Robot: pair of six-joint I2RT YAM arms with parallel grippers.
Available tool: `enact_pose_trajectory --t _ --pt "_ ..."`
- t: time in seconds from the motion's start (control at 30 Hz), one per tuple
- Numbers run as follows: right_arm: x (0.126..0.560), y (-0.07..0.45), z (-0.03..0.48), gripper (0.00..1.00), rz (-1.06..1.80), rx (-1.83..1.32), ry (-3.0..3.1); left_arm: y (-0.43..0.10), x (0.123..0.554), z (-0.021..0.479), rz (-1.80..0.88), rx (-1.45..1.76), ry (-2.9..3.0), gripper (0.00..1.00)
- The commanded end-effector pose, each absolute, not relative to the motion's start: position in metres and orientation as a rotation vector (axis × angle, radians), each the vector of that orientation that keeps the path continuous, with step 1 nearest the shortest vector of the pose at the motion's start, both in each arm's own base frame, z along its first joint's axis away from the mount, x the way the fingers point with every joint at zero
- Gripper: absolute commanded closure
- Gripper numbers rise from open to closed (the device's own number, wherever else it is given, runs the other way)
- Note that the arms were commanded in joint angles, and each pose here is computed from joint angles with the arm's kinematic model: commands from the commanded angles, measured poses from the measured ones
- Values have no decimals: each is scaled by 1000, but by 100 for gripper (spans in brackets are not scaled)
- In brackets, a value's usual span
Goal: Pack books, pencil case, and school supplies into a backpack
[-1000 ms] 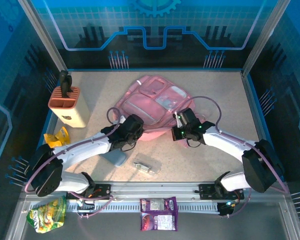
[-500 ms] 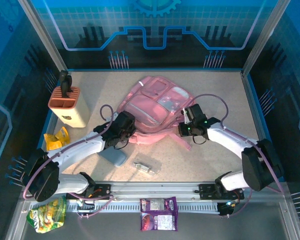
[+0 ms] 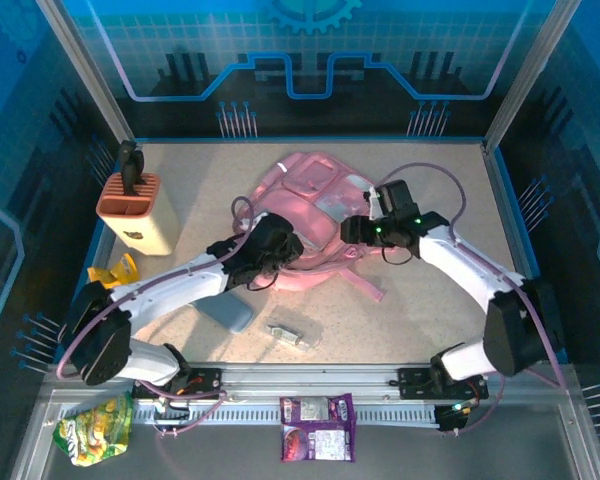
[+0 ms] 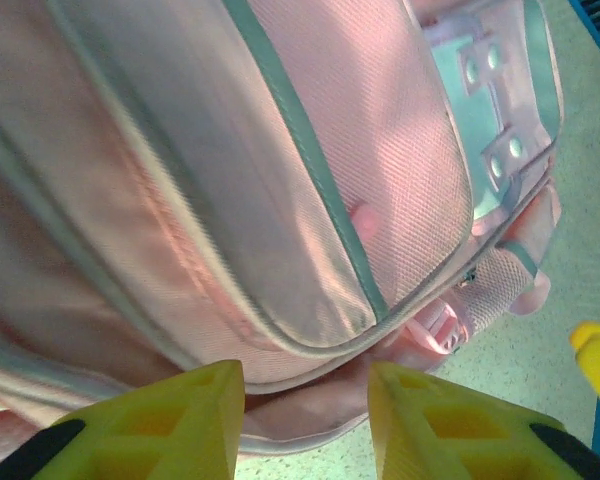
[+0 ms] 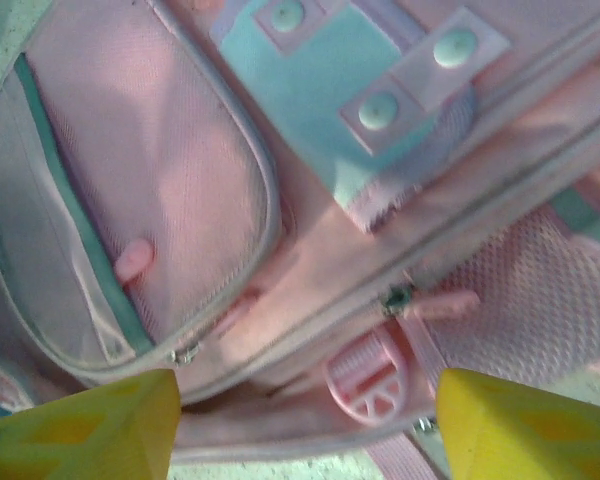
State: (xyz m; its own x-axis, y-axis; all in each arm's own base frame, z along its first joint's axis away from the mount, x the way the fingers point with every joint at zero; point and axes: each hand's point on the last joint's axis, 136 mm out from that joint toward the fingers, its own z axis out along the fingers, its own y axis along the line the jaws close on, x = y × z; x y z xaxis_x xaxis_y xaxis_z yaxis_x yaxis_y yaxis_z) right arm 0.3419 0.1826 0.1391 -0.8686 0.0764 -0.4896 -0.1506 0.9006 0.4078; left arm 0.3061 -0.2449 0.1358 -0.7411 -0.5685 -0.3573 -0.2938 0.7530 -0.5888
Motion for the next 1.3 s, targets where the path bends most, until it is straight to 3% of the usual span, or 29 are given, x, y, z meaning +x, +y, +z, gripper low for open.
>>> enact_pose_trajectory --t 0.0,0.3,0.63,0.77,1.03,1.27 --pt "359 183 131 29 632 19 2574 -276 311 138 -771 -560 2440 62" --pt "368 185 79 31 630 73 2637 -277 328 94 -671 -587 2519 61" --pt "301 215 30 38 693 48 2741 -240 357 69 -603 -631 2499 60" --pt "283 230 41 38 731 40 2714 -226 367 77 -590 -595 2471 58" --pt "313 197 99 30 767 218 2595 -225 349 100 -654 -590 2444 48" --pt "333 176 96 37 823 460 2561 -254 330 112 -699 -528 2453 45"
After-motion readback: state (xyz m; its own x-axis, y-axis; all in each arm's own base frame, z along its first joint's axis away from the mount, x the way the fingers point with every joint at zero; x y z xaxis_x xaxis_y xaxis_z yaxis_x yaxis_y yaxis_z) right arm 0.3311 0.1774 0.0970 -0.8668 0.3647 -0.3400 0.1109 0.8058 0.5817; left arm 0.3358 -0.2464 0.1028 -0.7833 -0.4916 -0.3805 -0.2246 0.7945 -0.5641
